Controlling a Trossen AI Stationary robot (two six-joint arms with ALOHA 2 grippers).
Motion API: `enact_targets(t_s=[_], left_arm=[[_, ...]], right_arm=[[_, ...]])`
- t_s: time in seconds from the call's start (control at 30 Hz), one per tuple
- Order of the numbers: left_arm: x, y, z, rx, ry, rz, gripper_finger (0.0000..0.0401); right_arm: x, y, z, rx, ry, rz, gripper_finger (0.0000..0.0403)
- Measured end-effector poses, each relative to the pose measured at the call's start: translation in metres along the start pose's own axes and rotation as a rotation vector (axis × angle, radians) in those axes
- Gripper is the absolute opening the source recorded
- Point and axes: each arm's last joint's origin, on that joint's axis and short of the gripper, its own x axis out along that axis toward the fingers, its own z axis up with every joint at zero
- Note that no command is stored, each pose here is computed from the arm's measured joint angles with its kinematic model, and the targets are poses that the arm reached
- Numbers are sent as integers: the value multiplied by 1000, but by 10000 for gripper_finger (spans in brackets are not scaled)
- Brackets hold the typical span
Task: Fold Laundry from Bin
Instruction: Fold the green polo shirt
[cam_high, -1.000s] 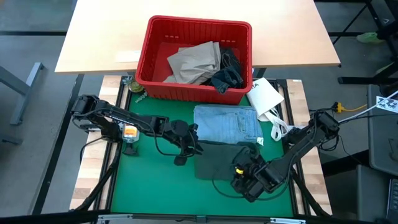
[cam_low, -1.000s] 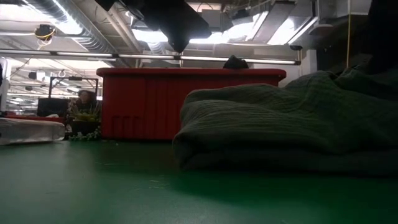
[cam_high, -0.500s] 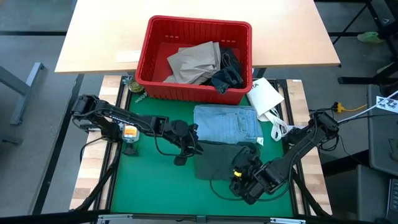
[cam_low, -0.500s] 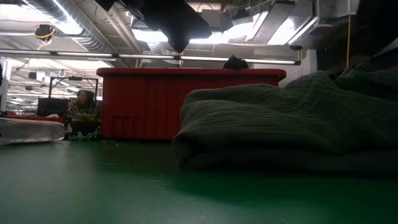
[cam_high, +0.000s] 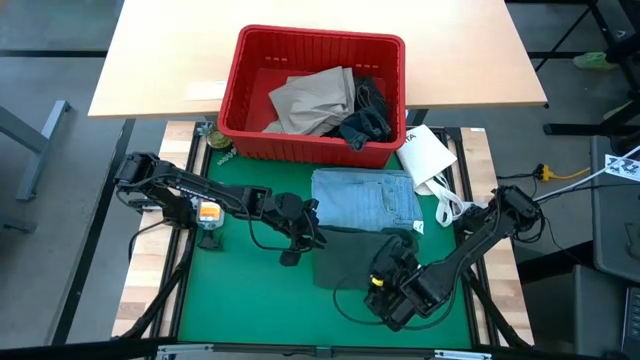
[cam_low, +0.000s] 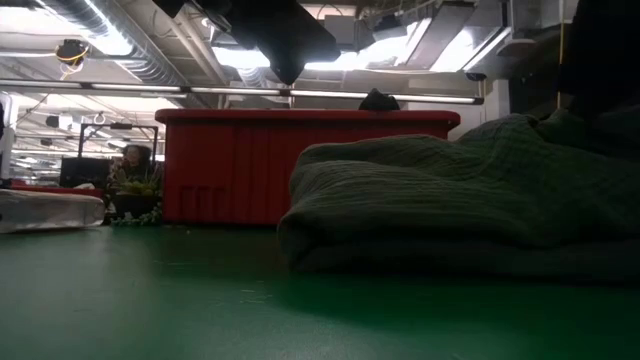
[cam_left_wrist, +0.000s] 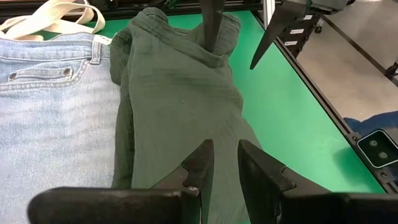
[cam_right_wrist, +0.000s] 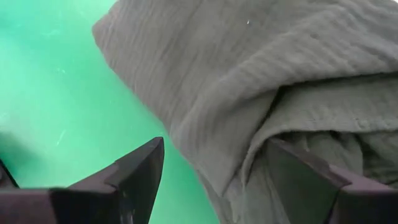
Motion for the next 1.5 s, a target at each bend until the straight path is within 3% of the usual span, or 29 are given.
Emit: enact_targets(t_s=[0.43, 0.97, 1.23, 1.37, 1.5], left_arm=[[0, 0, -1, -1, 9, -1, 69], [0, -1, -1, -5, 10, -3, 69], [12, -20, -14, 12, 109, -58, 69], [28, -32, -26, 37, 164, -38, 69], [42, -36, -37, 61, 203, 58, 69]], right_arm=[[16, -3, 7, -12, 24, -66, 271], [15, -10, 4, -76, 80, -128, 104], [15, -10, 4, -121, 107, -128, 11], [14, -10, 3, -126, 133, -124, 14], [13, -11, 0, -138, 217, -124, 17]])
